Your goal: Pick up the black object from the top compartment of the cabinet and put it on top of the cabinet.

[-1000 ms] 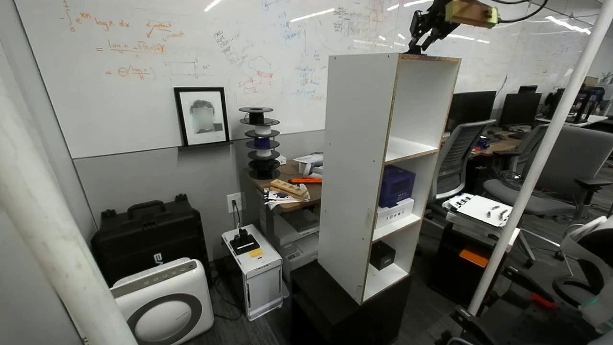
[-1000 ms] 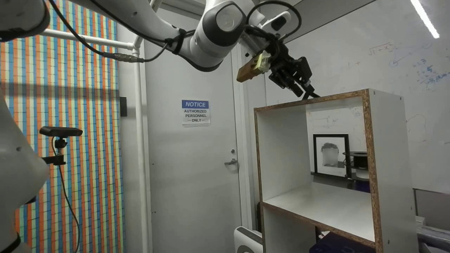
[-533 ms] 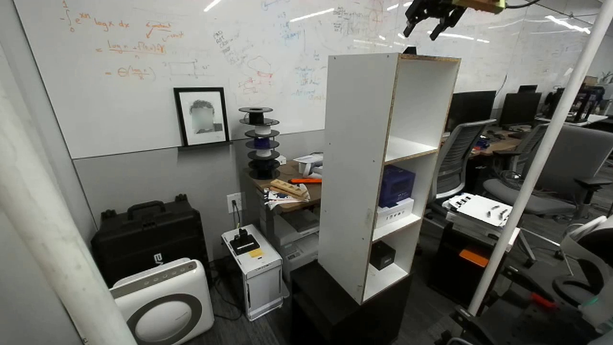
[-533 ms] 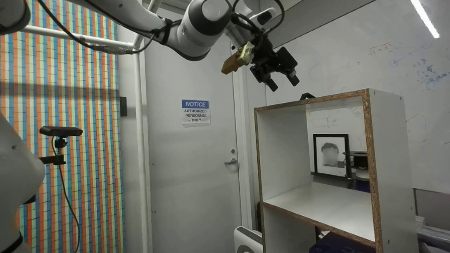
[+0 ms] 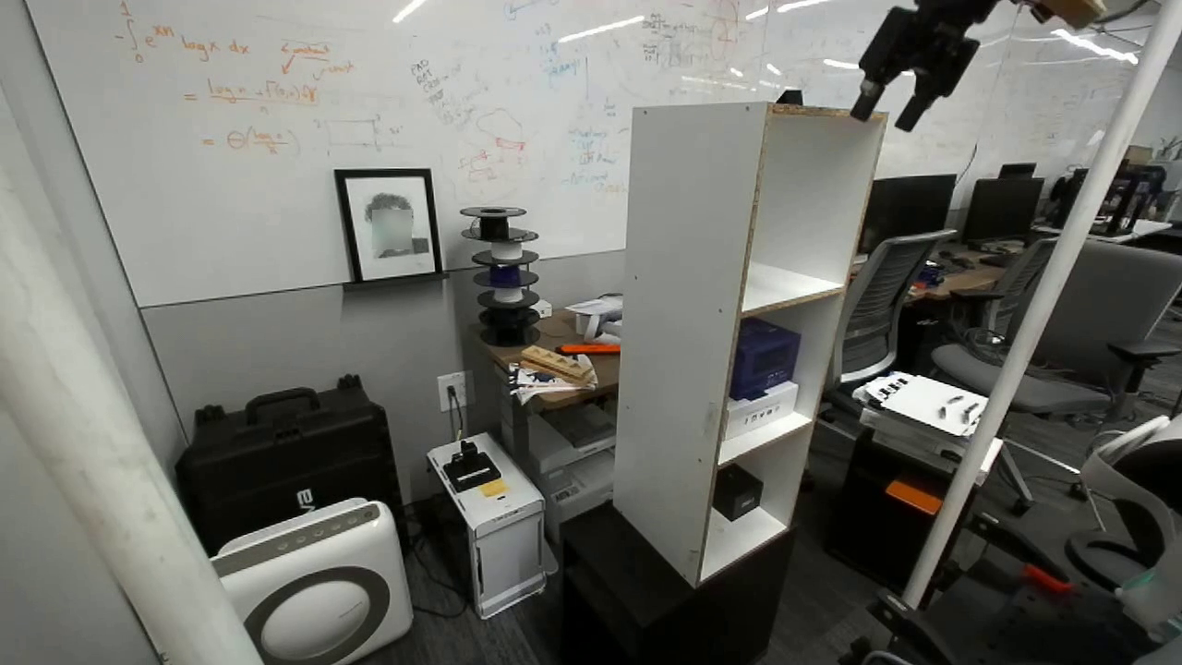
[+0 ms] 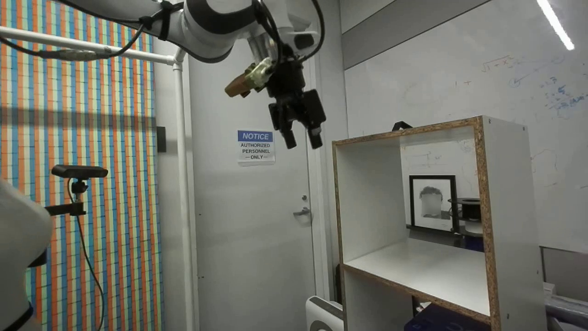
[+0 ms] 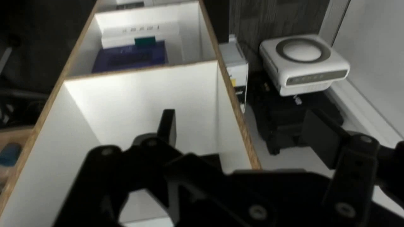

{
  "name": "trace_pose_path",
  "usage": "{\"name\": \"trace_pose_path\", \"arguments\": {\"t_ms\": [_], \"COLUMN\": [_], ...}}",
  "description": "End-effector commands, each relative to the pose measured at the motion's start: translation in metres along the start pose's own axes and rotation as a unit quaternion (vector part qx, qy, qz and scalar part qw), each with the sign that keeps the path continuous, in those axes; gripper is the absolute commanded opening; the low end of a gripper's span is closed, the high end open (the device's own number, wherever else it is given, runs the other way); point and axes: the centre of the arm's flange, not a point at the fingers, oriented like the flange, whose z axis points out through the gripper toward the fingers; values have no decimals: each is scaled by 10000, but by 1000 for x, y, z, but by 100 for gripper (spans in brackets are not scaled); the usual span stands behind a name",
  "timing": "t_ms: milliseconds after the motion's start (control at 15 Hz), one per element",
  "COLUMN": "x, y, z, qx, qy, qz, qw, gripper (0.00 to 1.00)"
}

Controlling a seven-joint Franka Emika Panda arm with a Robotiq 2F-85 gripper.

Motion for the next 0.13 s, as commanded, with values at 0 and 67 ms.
{"name": "trace_pose_path", "arguments": {"t_ms": [0, 67], "x": [-63, -32], "y": [18, 10], "z": [61, 38], "qx": [393, 208], "qy": [-976, -641], "qz": [-161, -90], "qw": [9943, 9977], "gripper": [100, 100]}}
